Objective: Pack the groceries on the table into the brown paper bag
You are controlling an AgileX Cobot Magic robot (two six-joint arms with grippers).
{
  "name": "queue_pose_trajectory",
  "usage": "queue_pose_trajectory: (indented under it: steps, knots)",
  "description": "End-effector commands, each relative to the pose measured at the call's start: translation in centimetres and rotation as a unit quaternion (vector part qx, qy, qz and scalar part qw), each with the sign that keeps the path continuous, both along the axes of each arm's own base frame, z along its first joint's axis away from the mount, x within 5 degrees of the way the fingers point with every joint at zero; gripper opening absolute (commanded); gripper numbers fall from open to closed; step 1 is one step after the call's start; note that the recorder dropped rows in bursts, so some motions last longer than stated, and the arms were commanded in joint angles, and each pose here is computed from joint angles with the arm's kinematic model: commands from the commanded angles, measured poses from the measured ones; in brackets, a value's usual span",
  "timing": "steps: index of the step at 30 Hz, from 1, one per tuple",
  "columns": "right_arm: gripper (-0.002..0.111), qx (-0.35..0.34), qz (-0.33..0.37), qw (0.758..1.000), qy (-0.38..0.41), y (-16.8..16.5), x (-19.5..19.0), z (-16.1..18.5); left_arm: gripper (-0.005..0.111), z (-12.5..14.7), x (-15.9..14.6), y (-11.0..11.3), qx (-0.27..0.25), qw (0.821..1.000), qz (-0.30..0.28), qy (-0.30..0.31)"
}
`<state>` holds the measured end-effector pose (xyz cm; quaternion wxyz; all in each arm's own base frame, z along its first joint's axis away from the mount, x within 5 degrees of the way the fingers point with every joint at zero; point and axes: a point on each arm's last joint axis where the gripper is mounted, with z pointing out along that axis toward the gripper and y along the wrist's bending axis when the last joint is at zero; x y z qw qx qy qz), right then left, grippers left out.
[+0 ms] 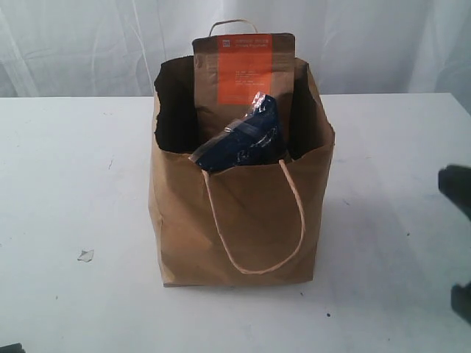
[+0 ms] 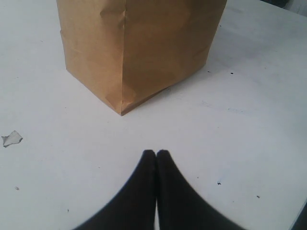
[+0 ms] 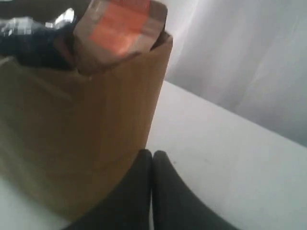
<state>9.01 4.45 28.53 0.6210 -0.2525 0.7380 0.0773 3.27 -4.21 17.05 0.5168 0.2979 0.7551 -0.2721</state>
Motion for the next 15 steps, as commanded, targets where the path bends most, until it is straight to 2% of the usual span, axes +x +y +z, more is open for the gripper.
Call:
queue_pose_trajectory:
  steps: [1,5,15]
  knots:
    - [0.0,0.006,-0.01,1.0,0.002,-0.8,-1.2,-3.2,0.0,-0.1,0.0,0.0,-0.002,1.0,-0.001,0.003]
    - [0.0,0.012,-0.045,0.999,0.002,-1.8,-2.0,-5.6,0.0,-0.1,0.0,0.0,-0.002,1.0,-0.001,0.003]
    - [0.0,0.033,-0.121,0.991,-0.035,-3.3,-3.3,-8.8,0.0,-0.1,0.0,0.0,-0.002,1.0,-0.001,0.003]
